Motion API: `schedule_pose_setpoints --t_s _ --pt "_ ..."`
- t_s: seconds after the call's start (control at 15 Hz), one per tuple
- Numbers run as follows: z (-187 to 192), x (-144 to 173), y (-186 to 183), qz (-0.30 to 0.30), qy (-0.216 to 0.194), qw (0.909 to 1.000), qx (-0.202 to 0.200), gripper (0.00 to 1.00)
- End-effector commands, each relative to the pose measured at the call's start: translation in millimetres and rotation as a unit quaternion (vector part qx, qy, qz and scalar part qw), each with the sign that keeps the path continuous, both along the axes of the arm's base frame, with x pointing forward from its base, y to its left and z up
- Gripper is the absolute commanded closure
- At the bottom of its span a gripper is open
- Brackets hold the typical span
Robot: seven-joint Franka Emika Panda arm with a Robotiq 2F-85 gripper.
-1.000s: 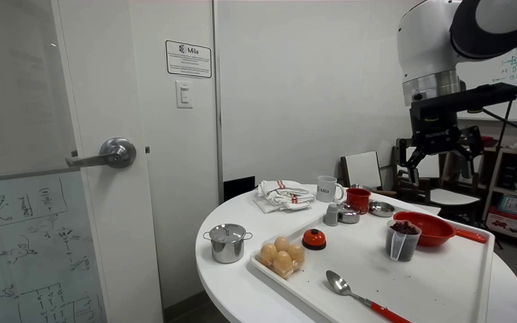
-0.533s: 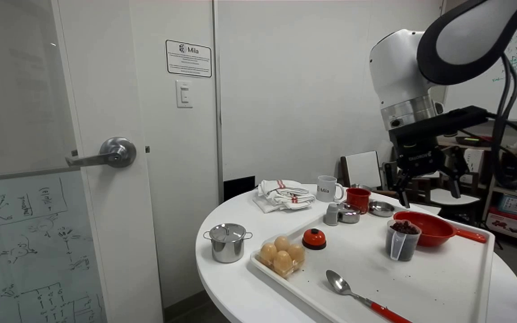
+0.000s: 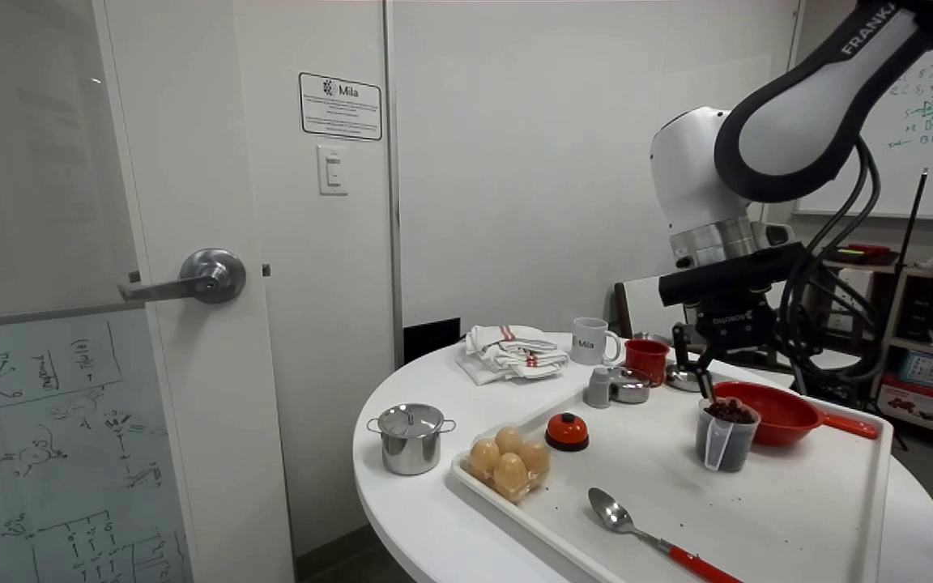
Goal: Pour some of the contents of the colourless container into the orange bowl
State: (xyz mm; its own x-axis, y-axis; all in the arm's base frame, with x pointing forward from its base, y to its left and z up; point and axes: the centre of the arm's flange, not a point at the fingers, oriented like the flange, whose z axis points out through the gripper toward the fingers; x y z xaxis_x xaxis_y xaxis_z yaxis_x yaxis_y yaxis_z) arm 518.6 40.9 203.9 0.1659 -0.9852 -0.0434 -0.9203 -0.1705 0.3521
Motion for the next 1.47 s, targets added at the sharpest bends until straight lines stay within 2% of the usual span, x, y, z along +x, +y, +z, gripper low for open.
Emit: schedule_pose_setpoints --t_s 0.0,0.27,0.73,1.13,1.2,1.4 --pt "-19 2 6 -0.044 -0.010 0.9988 -0.018 0.00" --pt "-38 -2 2 -0.058 -0.008 0.9977 -0.032 0.00" --pt "-54 -16 -41 -0.075 0.010 0.9961 -0.045 0.00" --pt "-53 -15 -41 -0.077 0.019 0.9960 -0.042 0.00" --pt "-54 -10 -39 -0.112 0.008 0.9915 -0.065 0.00" --pt "-54 2 -38 -0.157 -0.021 0.9839 -0.083 0.00"
